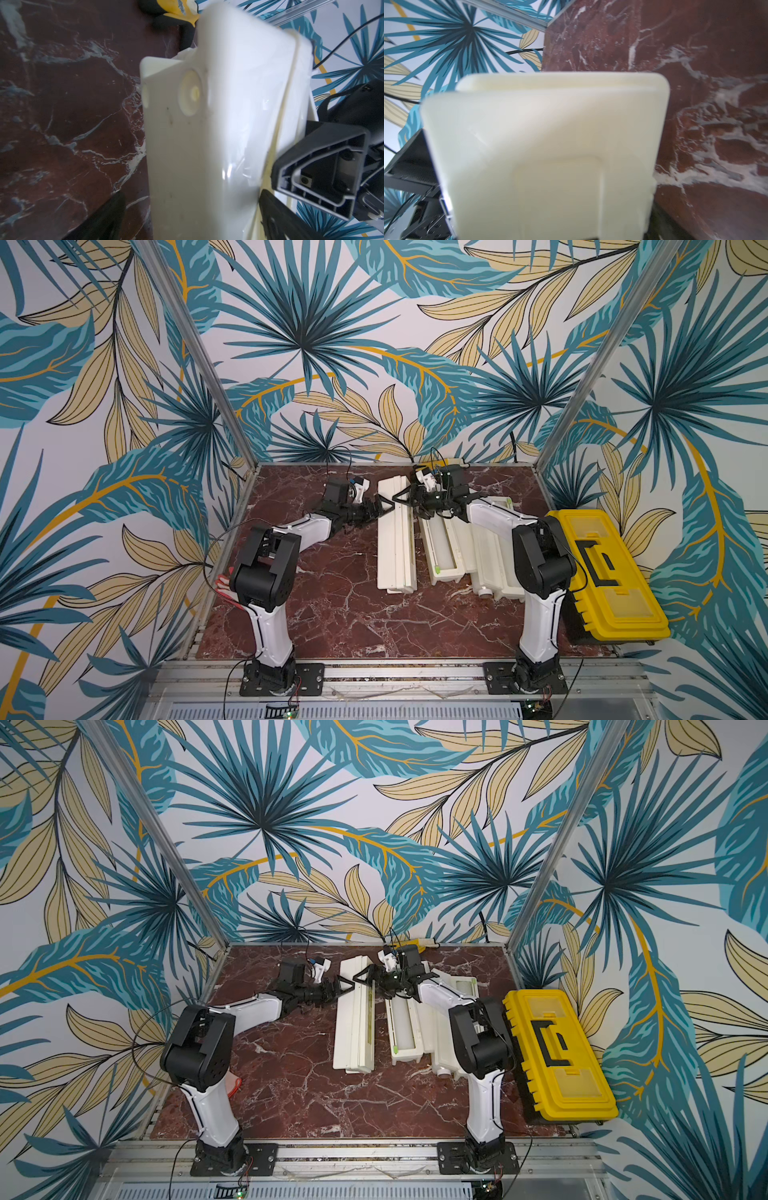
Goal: Put plastic wrap rolls into dispensers
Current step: Open the lid of the plastic wrap cutting box.
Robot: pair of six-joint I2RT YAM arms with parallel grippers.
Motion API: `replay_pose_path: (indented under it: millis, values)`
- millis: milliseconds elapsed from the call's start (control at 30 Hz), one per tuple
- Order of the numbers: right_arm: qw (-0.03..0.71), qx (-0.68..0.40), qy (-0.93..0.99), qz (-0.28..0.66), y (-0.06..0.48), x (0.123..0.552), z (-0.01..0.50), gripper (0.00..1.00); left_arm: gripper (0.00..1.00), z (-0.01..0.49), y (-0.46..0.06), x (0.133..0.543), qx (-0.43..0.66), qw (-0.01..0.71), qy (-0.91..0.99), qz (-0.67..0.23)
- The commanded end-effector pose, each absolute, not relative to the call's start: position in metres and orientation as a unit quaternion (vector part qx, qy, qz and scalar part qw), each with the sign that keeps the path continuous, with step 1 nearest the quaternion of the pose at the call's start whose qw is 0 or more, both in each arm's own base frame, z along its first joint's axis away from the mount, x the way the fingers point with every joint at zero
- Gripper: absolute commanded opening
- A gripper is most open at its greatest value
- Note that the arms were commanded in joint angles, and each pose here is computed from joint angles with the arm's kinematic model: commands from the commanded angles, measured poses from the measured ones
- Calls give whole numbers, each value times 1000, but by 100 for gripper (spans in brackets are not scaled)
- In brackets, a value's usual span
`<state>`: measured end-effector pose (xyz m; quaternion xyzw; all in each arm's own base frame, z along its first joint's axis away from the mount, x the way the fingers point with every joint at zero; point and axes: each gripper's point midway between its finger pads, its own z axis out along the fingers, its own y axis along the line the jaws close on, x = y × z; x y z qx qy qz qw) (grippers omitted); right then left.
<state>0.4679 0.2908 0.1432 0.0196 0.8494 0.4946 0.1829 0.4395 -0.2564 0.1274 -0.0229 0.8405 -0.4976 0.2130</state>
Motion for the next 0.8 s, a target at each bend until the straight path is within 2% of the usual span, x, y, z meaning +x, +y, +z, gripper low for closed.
replay_pose_path:
  millis: [0,167,600,767]
  values:
    - [131,-36,814,566,344,431,174,65,100,89,-277,432,-28,177,870,-459]
    - [108,-21,825,554,348,431,160,66,100,78,-283,427,-8,156,880,-449]
    - [63,-32,834,547,356,422,123,67,100,88,-314,379,110,81,830,-541]
    - [62,-34,839,539,357,419,121,67,100,62,-301,386,75,78,871,-479]
